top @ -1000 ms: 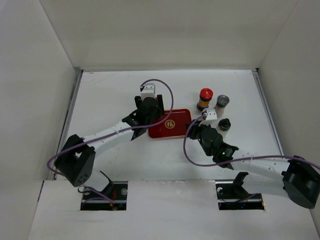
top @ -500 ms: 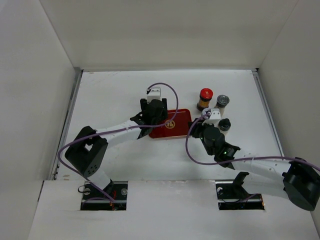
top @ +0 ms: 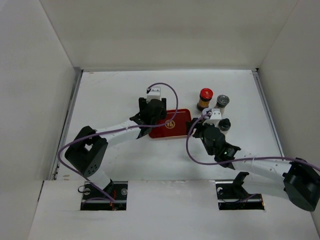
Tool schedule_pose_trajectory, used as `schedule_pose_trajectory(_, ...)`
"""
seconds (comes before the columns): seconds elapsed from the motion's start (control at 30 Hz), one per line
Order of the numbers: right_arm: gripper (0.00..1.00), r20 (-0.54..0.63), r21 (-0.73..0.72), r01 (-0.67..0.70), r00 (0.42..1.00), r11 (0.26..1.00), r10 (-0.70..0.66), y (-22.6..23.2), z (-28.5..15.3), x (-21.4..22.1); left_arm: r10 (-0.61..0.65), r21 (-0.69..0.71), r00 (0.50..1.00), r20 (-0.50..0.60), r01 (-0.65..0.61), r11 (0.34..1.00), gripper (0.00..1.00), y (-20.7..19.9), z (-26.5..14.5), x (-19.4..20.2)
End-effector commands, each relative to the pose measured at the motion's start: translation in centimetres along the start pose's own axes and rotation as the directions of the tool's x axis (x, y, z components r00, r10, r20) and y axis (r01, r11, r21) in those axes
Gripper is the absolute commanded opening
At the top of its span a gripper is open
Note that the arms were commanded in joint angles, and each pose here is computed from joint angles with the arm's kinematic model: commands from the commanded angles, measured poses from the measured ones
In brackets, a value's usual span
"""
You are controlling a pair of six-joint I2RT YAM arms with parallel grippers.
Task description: Organize the condiment bottles
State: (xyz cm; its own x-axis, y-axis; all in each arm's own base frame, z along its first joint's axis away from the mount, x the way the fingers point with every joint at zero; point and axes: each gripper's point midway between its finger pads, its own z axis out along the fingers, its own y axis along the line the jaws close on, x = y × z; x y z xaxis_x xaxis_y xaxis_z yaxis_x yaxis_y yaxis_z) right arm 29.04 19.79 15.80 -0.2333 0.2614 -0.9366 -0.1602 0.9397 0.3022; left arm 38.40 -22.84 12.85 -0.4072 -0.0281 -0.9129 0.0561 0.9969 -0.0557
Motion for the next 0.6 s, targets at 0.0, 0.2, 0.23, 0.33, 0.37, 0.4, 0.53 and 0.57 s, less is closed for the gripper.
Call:
schedule_pose_trajectory(0.0, 0.75, 0.062, 0.002, -0.043, 0.997, 0.999, 0.043, 0.3, 0.3, -1.7, -0.073, 0.04, 0.982, 0.173, 0.067, 0.997, 0.71, -0.8, -0.8, -6.5)
schedule_pose_trajectory(0.2, 0.64, 0.049, 0.011, -0.028, 0.998, 1.0, 0.027, 0.2, 0.5, -1.4, -0.094, 0.083, 0.977, 0.192, 0.079, 0.993, 0.94, -1.8, -1.8, -7.2)
schedule_pose_trajectory(0.23, 0.57, 0.051, 0.013, -0.027, 0.998, 1.0, 0.027, 0.2, 0.5, -1.5, -0.106, 0.092, 0.973, 0.204, 0.088, 0.992, 0.95, -1.9, -2.1, -7.5)
schedule_pose_trajectory(0.33, 0.31, 0.038, 0.021, -0.016, 0.999, 1.0, 0.015, 0.2, 0.8, -1.2, -0.138, 0.122, 0.961, 0.24, 0.111, 0.986, 0.98, -1.8, -3.4, -8.7)
schedule_pose_trajectory(0.37, 0.26, 0.034, 0.028, -0.012, 0.999, 1.0, 0.011, 0.1, 0.8, -1.3, -0.152, 0.136, 0.955, 0.253, 0.12, 0.983, 0.99, -1.7, -4.1, -9.2)
schedule_pose_trajectory(0.4, 0.24, 0.03, 0.03, -0.008, 1.0, 1.0, 0.007, 0.3, 0.9, -1.3, -0.17, 0.149, 0.947, 0.271, 0.133, 0.98, 0.99, -1.4, -4.9, -9.7)
schedule_pose_trajectory(0.53, 0.23, 0.04, 0.061, -0.006, 0.999, 0.998, 0.004, 0.5, 1.4, -2.5, -0.251, 0.201, 0.907, 0.339, 0.191, 0.961, 0.95, -0.2, -7.3, -10.4)
schedule_pose_trajectory(0.57, 0.23, 0.047, 0.068, -0.006, 0.999, 0.998, 0.003, 0.8, 1.6, -3.1, -0.268, 0.211, 0.898, 0.349, 0.203, 0.956, 0.93, 0.2, -7.7, -10.2)
